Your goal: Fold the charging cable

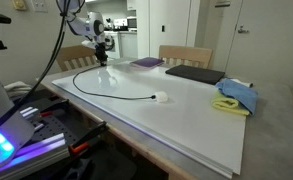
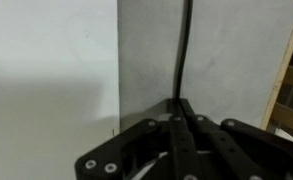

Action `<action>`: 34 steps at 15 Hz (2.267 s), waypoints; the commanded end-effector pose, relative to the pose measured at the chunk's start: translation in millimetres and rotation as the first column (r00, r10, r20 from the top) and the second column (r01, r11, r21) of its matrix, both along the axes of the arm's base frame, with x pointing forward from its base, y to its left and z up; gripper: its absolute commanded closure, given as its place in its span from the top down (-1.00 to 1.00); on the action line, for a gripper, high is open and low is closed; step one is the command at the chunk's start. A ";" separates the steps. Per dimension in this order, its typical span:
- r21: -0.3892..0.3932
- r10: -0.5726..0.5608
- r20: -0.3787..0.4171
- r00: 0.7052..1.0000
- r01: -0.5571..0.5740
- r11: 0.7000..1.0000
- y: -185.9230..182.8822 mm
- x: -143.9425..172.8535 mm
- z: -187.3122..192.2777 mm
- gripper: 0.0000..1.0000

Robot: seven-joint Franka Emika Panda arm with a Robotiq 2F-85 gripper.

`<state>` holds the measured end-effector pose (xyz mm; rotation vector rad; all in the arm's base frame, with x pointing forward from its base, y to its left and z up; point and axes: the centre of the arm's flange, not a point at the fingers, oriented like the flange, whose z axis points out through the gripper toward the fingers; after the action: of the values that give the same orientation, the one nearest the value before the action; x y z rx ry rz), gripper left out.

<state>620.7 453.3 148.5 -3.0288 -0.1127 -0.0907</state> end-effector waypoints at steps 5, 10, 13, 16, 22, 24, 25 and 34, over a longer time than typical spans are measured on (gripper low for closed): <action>-0.036 0.088 -0.053 0.995 -0.090 0.995 -1.9 -12.2 32.3 -0.98; -0.047 0.059 -0.004 0.998 -0.059 0.997 -17.1 -6.7 60.2 -0.98; -0.055 0.023 0.014 1.000 -0.022 0.998 -35.7 -3.7 68.9 -0.98; -0.077 -0.036 0.032 0.999 0.038 0.996 -62.0 -2.9 74.1 -0.98; -0.115 -0.220 0.092 0.971 0.229 0.966 -124.6 -12.9 77.6 -0.98; -0.139 -0.263 0.110 0.959 0.277 0.951 -142.2 -21.3 78.5 -0.98; -0.151 -0.259 0.109 0.960 0.273 0.950 -149.3 -25.8 75.8 -0.98; -0.146 -0.241 0.094 0.966 0.253 0.956 -130.7 -1.5 66.9 -0.93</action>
<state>619.3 322.6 215.4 -3.1815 0.2680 -0.2267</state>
